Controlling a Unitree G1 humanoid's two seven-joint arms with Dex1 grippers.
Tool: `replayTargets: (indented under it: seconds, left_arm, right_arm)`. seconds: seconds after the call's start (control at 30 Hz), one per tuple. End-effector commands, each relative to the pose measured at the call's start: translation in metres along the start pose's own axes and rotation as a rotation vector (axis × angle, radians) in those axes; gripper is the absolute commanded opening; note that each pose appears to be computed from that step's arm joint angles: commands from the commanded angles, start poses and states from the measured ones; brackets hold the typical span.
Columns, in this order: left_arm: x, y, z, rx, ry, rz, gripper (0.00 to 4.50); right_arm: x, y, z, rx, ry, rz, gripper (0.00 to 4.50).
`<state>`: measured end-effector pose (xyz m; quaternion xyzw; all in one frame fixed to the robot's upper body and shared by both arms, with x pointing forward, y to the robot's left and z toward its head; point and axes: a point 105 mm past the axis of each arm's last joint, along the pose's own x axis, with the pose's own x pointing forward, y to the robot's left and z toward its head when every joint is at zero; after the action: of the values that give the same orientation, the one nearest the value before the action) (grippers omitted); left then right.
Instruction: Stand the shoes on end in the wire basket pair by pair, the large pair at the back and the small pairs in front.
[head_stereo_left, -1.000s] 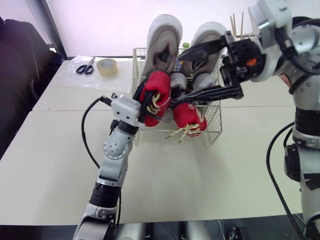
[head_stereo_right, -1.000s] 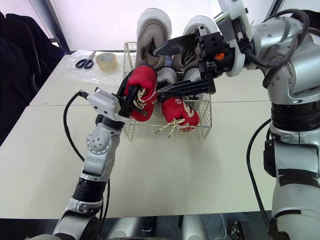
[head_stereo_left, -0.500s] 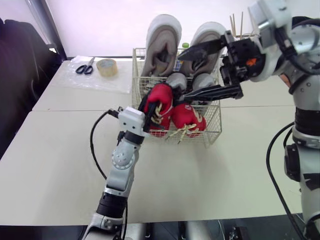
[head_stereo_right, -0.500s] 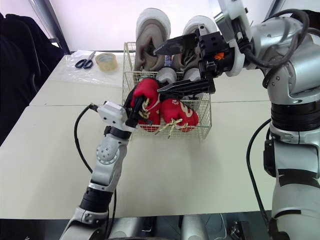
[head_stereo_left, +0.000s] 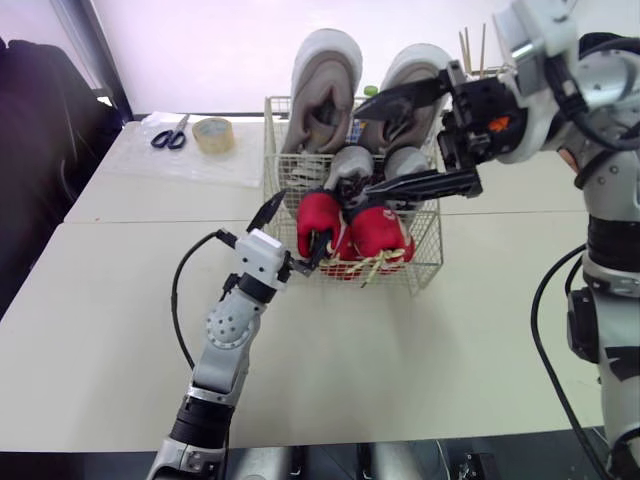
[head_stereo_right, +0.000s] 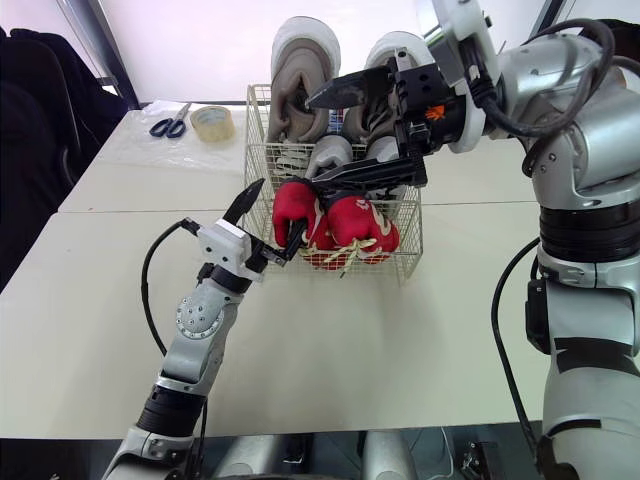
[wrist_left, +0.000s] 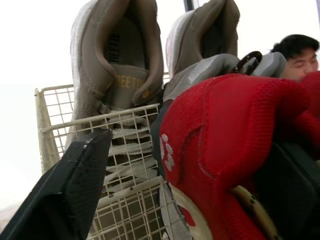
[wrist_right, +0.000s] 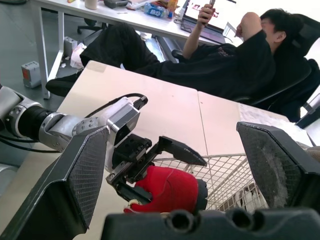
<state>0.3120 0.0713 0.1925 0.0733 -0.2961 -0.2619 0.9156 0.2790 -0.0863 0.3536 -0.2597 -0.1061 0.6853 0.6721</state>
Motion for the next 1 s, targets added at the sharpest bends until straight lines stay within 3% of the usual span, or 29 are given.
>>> replayTargets:
  seconds: [0.03, 0.1, 0.23, 0.4, 0.77, 1.0]
  left_arm:
    - [0.002, 0.012, 0.013, 0.03, 0.006, -0.031, 4.48]
    - [0.002, 0.014, 0.021, 0.038, 0.021, -0.092, 4.48]
    - [-0.009, 0.018, 0.018, 0.081, 0.182, -0.272, 4.48]
    - [-0.021, 0.032, 0.025, 0.084, 0.313, -0.365, 4.48]
    - [-0.033, 0.081, 0.07, 0.023, 0.406, -0.367, 4.48]
    - [-0.066, 0.109, 0.099, -0.029, 0.557, -0.343, 4.48]
  right_arm:
    - [-0.002, 0.0, 0.013, -0.061, -0.012, -0.005, 4.5]
    - [-0.002, 0.0, 0.013, -0.065, -0.012, -0.006, 4.5]
    - [-0.002, -0.001, 0.012, -0.071, -0.016, -0.009, 4.5]
    - [-0.002, -0.002, 0.011, -0.079, -0.025, -0.01, 4.5]
    - [-0.008, -0.001, 0.006, -0.073, -0.013, -0.032, 4.5]
    - [-0.041, -0.002, -0.017, 0.018, 0.087, -0.176, 4.5]
